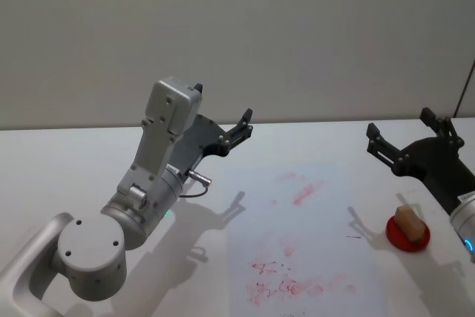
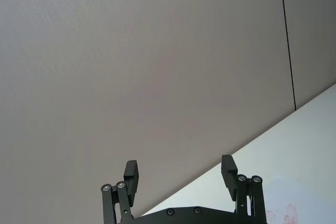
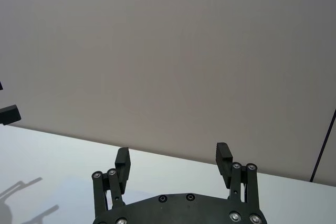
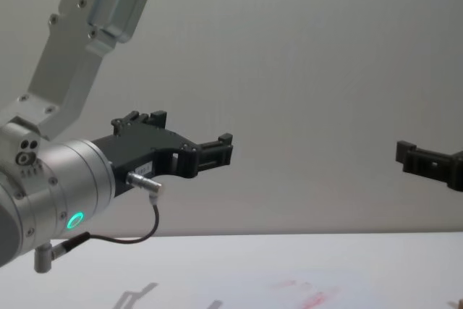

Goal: Use the one hand to pick up the stamp and affix it onto the A4 paper.

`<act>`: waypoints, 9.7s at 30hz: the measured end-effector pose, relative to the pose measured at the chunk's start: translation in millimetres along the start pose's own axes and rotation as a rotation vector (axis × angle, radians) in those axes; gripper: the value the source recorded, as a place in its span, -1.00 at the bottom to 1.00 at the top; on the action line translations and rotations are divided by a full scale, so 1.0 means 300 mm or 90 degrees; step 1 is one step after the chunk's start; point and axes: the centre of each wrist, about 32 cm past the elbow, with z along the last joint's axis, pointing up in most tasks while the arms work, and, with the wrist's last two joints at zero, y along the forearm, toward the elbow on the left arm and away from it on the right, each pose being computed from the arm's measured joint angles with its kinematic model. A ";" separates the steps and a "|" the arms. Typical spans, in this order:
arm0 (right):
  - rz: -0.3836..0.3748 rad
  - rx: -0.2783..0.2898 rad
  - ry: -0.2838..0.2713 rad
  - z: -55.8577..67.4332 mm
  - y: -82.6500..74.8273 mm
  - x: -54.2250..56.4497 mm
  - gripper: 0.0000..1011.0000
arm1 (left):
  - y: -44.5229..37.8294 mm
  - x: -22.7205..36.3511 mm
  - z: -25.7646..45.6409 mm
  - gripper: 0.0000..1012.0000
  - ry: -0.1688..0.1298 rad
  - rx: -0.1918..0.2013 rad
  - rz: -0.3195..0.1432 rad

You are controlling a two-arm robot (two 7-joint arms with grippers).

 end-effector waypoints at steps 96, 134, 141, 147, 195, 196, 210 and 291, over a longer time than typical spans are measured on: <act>-0.004 -0.230 -0.052 -0.113 -0.152 0.093 0.98 | 0.000 0.000 0.000 0.98 0.000 0.000 0.000; -0.004 -0.266 -0.045 -0.146 -0.148 0.074 -0.39 | 0.000 0.000 0.000 0.98 0.000 0.000 0.000; 0.002 -0.262 -0.046 -0.144 -0.144 0.074 -0.57 | 0.000 0.000 0.000 0.98 0.000 0.000 0.000; 0.016 -0.247 -0.047 -0.137 -0.136 0.073 -0.57 | 0.000 0.000 0.000 0.98 0.000 0.000 0.000; 0.185 -0.303 -0.061 -0.173 0.016 -0.043 -0.57 | 0.000 0.000 0.000 0.98 0.000 0.000 0.000; 0.186 -0.303 -0.060 -0.175 0.018 -0.045 -0.57 | 0.000 0.000 0.000 0.98 0.000 0.000 0.000; 0.185 -0.277 -0.034 -0.146 0.041 -0.064 -0.57 | 0.000 0.000 0.000 0.98 0.000 0.000 0.000; 0.058 -0.315 -0.071 -0.075 -0.056 0.118 0.34 | 0.000 0.000 0.000 0.98 0.000 0.000 0.000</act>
